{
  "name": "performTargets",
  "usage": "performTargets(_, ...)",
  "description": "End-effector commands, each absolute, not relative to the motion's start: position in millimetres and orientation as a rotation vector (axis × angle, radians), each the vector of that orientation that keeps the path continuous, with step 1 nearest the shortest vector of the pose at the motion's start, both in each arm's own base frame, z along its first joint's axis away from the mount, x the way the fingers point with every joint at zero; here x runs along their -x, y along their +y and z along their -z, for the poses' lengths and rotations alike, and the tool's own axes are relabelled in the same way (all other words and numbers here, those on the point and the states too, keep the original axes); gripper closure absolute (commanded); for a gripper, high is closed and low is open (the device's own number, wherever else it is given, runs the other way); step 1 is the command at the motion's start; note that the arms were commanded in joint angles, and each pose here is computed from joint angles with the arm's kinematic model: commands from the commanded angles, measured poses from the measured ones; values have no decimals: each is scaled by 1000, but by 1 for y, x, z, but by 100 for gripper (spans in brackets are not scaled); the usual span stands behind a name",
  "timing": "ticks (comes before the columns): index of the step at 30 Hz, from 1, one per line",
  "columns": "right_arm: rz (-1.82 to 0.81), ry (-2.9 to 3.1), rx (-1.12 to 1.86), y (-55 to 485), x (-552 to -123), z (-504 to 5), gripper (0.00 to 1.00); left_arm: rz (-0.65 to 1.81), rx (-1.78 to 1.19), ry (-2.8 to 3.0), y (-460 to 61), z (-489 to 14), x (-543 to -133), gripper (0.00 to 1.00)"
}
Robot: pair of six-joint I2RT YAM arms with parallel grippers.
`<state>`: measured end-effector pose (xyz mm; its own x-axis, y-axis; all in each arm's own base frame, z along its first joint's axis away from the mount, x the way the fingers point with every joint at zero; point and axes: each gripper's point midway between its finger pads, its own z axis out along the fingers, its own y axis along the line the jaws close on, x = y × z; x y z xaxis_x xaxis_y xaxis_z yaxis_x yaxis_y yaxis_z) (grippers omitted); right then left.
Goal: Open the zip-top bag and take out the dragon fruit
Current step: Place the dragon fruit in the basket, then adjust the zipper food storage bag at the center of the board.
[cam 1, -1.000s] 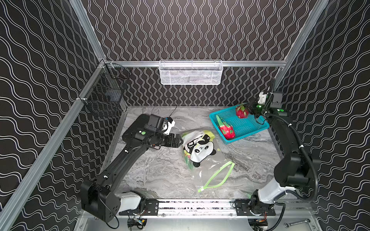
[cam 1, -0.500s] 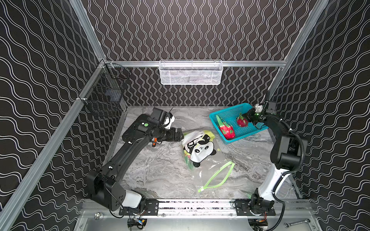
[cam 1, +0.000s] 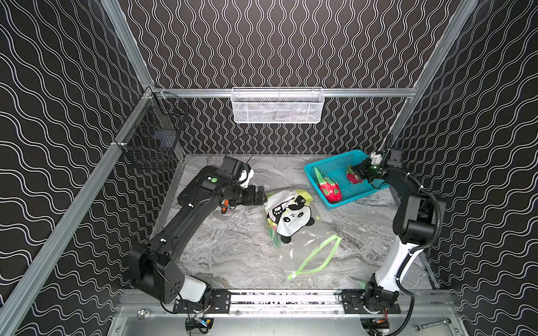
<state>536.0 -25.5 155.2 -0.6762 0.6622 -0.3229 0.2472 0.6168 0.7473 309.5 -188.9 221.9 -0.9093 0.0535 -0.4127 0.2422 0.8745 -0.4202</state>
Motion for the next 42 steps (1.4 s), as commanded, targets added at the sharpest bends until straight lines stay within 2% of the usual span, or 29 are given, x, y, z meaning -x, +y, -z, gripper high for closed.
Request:
performTargets(1, -925, 2203, -693, -27, -537, -182, 59, 643, -262, 2649, -186, -225, -308, 1)
performTargets(5, -923, 2132, -633, -24, -530, -227, 27, 611, -288, 2647, -181, -224, -303, 1)
performTargets(9, -918, 2095, -584, -18, -509, -268, 23, 581, -291, 2655, -175, -220, -296, 1)
performTargets(15, -1001, 2094, -502, 33, -431, -308, 25, 609, -286, 2631, -173, -214, -286, 1)
performTargets(21, -1028, 2289, -409, 94, -321, -295, 25, 680, -357, 2603, -189, -204, -277, 1)
performTargets(29, -1260, 2253, -261, 124, -213, -320, 27, 710, -341, 2611, -199, -203, -272, 1)
performTargets(33, -1171, 2372, -175, 122, -167, -306, 29, 646, -315, 2662, -190, -203, -270, 1)
performTargets(35, -1167, 2451, -142, 123, -141, -293, 34, 634, -309, 2674, -189, -206, -270, 2)
performTargets(38, -1266, 2512, -190, 131, -113, -264, 50, 579, -310, 2709, -186, -201, -275, 2)
performTargets(42, -1340, 2555, -265, 135, -91, -218, 56, 528, -282, 2735, -186, -192, -288, 2)
